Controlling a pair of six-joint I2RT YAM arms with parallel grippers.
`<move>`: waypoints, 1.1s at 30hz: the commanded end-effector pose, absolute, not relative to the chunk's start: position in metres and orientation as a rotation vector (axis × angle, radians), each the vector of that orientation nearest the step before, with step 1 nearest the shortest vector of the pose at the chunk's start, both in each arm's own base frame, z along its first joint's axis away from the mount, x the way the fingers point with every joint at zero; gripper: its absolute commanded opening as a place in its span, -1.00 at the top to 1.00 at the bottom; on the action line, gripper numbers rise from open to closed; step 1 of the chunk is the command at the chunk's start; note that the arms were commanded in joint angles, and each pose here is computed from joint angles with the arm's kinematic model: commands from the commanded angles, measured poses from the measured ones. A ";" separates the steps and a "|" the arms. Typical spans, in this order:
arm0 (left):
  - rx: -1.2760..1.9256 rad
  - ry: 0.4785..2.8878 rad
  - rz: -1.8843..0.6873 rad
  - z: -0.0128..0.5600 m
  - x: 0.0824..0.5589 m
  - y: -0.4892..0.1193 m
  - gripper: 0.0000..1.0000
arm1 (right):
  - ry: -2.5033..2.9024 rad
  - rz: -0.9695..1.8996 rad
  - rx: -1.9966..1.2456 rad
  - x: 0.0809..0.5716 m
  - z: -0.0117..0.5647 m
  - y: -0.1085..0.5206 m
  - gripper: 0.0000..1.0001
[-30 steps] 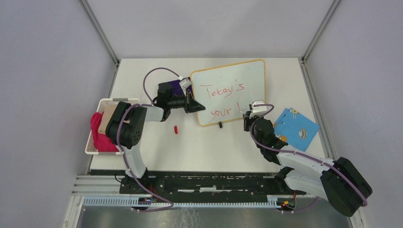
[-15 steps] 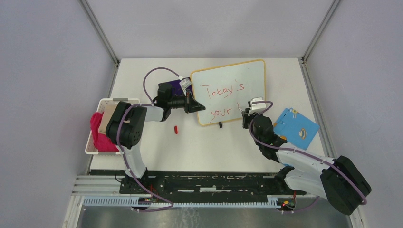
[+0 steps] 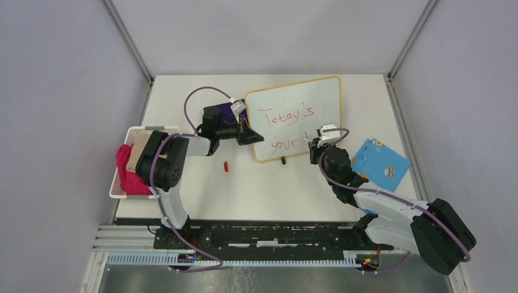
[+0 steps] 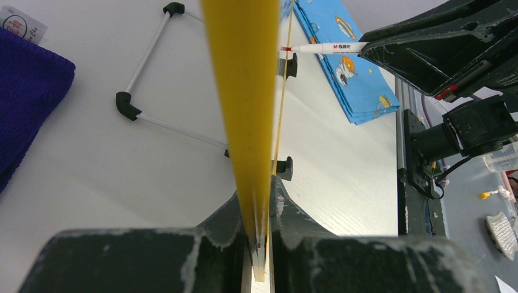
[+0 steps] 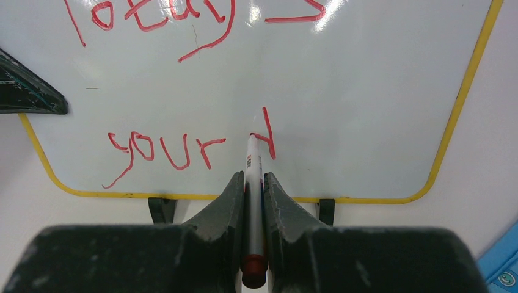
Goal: Write a sentence on the whiteboard
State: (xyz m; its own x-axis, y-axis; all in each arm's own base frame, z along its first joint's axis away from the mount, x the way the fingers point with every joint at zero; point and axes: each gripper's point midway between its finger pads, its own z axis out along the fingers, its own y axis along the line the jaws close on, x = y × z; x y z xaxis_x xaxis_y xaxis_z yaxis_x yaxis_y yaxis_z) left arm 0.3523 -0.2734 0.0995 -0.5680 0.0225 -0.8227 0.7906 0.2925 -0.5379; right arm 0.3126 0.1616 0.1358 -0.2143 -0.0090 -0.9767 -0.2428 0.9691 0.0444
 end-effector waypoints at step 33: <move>0.701 2.048 -1.201 0.040 0.345 -0.267 0.96 | 1.803 0.109 -0.122 0.309 0.127 0.137 1.00</move>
State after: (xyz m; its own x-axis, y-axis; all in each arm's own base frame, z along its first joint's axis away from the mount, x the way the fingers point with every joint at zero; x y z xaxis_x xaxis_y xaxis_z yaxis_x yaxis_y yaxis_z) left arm 0.3529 -0.2746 0.1000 -0.5641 0.0259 -0.8253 0.7935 0.2934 -0.5331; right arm 0.3025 0.1453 0.1153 -0.2631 -0.0422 -0.9639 -0.1991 0.9799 0.0114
